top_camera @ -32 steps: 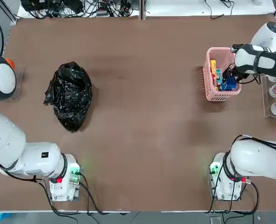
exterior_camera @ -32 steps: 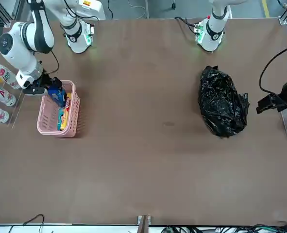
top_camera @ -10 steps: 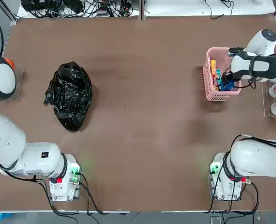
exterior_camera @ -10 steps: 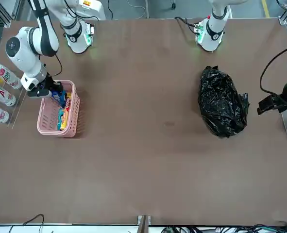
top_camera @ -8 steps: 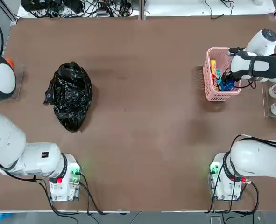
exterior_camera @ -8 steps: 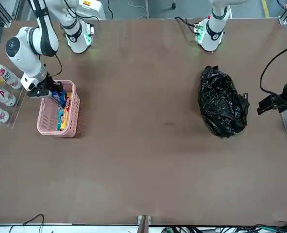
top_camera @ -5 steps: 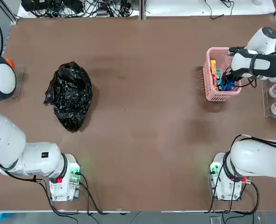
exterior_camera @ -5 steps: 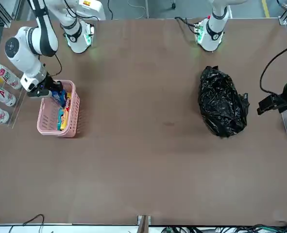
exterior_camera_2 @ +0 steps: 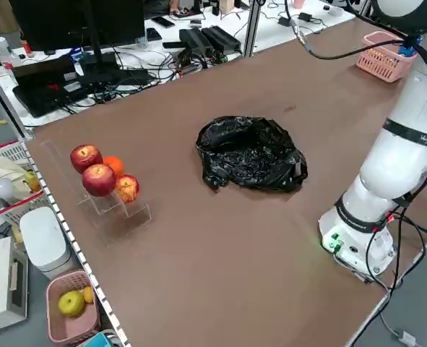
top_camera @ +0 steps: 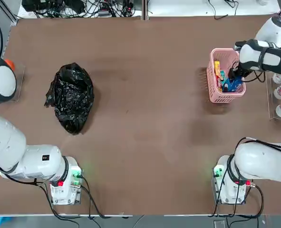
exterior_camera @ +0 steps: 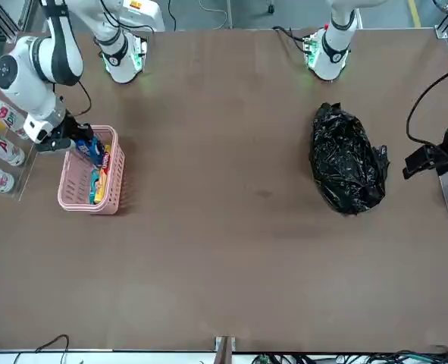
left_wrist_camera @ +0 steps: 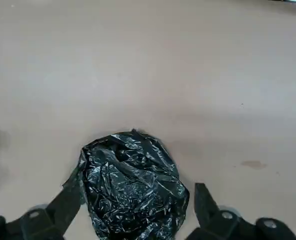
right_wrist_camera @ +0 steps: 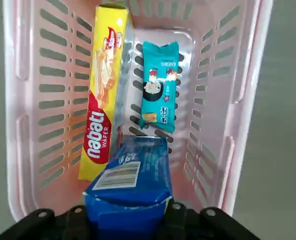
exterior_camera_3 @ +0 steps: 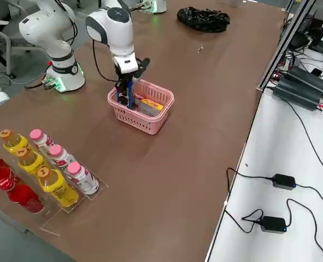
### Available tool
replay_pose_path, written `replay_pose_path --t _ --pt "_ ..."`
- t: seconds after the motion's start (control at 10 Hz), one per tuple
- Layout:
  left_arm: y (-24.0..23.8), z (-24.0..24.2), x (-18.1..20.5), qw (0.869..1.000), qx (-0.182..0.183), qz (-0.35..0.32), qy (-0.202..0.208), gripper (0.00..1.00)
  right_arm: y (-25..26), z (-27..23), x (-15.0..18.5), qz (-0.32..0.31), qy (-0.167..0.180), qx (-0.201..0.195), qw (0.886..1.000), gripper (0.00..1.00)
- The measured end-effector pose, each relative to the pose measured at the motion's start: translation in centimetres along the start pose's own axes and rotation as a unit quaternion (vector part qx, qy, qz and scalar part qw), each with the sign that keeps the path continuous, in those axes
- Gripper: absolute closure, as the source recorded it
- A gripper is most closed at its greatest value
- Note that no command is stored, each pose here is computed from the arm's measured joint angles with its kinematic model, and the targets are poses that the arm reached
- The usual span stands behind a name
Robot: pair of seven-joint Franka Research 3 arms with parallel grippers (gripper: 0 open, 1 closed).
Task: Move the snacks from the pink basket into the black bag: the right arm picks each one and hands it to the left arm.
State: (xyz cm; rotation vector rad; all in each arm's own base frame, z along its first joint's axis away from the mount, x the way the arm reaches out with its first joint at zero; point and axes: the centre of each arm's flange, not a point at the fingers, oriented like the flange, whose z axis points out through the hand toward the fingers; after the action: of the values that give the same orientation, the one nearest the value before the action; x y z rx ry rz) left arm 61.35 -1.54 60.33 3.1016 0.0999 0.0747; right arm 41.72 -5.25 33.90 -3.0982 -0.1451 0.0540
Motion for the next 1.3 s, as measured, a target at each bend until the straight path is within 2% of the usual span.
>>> replay_pose_path --t 0.2,0.8,1.1,1.3 --pt "1.2 0.3 -0.3 1.000 -0.001 -0.014 -0.009 0.00 0.2 -1.8 0.4 -0.003 -0.005 -0.002 1.000 0.57" --pt "-2.1 1.9 0.1 0.999 0.002 -0.045 -0.025 0.00 0.6 -8.9 2.2 -0.008 -0.024 -0.002 1.000 0.57" --pt "-2.4 2.3 0.2 0.999 0.015 -0.044 -0.026 0.00 0.7 -14.4 3.4 -0.009 -0.016 -0.004 1.000 0.60" --pt "-2.2 2.4 0.1 0.998 0.017 -0.052 -0.033 0.00 0.6 -16.0 3.8 -0.011 -0.007 -0.005 1.000 0.60"
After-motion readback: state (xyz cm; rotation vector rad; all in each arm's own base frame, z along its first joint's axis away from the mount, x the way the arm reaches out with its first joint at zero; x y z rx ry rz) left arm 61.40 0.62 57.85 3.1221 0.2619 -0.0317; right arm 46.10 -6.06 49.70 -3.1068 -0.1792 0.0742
